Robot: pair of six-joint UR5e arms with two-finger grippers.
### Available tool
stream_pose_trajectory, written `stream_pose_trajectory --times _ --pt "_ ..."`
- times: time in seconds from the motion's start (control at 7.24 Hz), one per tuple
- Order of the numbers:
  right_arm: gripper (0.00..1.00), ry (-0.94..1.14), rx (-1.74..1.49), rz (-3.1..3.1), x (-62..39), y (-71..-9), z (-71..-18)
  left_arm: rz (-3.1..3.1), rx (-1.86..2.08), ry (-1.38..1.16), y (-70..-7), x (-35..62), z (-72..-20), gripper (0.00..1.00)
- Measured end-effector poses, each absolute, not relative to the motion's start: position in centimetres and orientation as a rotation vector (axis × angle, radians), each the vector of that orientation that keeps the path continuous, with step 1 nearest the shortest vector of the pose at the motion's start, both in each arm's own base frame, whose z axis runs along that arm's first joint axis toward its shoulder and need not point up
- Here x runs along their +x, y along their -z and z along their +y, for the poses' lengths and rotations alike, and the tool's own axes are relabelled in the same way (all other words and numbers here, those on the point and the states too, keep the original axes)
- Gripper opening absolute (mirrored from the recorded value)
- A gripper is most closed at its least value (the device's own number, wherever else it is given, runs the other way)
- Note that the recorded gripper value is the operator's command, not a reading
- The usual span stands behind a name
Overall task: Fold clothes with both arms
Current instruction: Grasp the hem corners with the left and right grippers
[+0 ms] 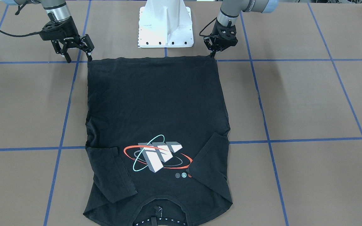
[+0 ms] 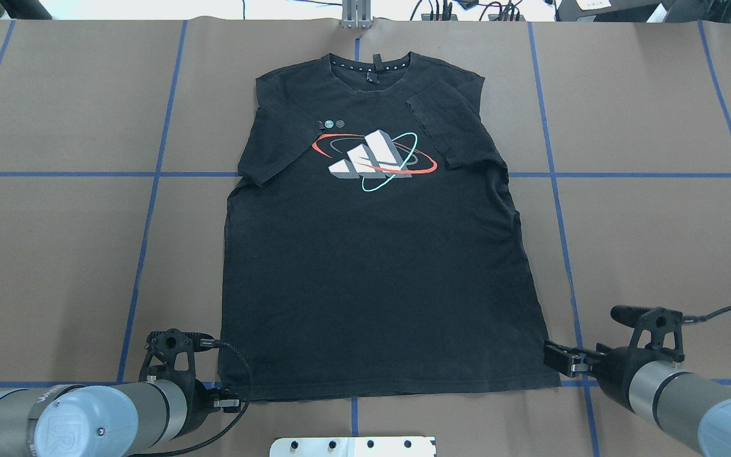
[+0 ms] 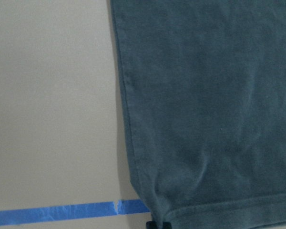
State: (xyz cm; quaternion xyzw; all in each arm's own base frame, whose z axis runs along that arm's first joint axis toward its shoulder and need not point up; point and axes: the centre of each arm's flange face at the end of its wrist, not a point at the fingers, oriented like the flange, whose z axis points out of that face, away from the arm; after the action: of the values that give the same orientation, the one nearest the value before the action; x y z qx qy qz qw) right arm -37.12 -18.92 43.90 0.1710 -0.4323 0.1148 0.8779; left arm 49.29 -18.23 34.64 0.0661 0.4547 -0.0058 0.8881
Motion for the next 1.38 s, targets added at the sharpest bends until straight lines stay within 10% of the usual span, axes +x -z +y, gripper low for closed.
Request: stream_pose_trajectory --times 0.55,1.11,1.38 --pt "0.42 -0.214 0.374 -0.920 -39.8 -45.8 -16.8 0.941 0.141 0.014 -34.8 49.2 -18.3 0.00" --pt "0.36 -0.184 0.362 -0.905 -40.2 -46.3 -15.6 0.942 0.143 0.015 -34.7 49.2 -18.4 0.00" --pt "0.00 -0.176 0.357 -0.898 -40.3 -46.4 -15.3 0.942 0.143 0.016 -34.7 49.2 -18.4 0.00"
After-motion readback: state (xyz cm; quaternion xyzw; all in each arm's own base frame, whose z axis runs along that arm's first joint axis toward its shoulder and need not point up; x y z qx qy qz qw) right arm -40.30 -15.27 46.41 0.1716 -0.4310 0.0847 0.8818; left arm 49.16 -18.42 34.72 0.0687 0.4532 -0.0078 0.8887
